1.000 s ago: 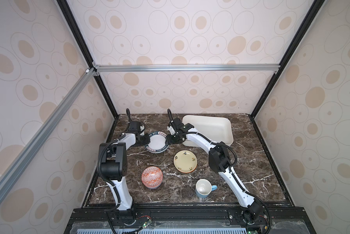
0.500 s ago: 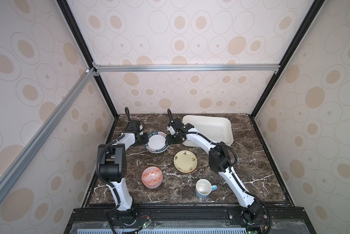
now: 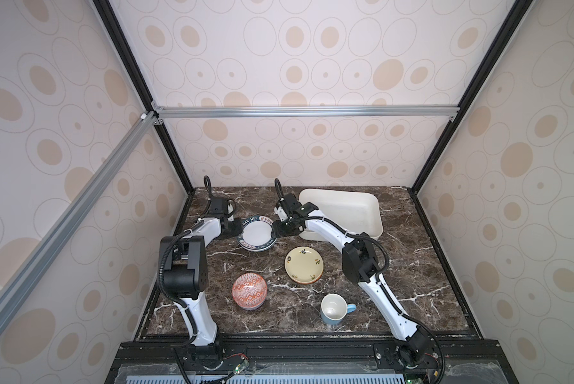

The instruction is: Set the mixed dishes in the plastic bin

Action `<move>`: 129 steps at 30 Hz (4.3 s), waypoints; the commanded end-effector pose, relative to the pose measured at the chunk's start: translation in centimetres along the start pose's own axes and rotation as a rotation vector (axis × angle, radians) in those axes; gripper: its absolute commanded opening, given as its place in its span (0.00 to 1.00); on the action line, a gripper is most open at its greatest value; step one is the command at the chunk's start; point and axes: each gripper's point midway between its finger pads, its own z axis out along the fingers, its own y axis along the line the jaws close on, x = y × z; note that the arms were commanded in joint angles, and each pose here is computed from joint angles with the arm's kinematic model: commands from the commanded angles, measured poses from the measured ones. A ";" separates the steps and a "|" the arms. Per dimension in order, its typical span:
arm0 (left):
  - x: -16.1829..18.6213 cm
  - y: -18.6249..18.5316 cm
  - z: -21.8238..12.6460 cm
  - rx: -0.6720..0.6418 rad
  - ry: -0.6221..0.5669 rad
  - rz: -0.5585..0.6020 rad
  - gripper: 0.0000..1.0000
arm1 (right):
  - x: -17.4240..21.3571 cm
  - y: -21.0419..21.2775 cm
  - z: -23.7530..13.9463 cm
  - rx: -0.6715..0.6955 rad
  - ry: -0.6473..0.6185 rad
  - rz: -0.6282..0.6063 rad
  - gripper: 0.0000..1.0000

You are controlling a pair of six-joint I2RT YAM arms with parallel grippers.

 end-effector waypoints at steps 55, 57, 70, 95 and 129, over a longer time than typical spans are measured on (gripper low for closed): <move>-2.0 1.3 -0.3 -0.078 -0.057 0.007 0.24 | -0.3 -1.5 -2.2 0.034 0.010 0.007 0.56; -1.8 1.3 0.0 -0.075 -0.048 0.004 0.24 | -0.4 -1.4 -2.2 0.030 0.008 0.006 0.56; -1.9 -0.3 1.1 -0.001 -0.033 -0.011 0.21 | -0.6 -1.1 -2.1 0.013 0.003 0.010 0.53; -0.8 -2.4 1.7 0.039 0.007 0.030 0.01 | -1.5 -1.4 -3.4 0.050 -0.033 0.013 0.25; -0.6 -4.0 2.1 0.080 0.007 0.039 0.00 | -1.7 0.2 -5.1 -0.140 0.001 0.049 0.00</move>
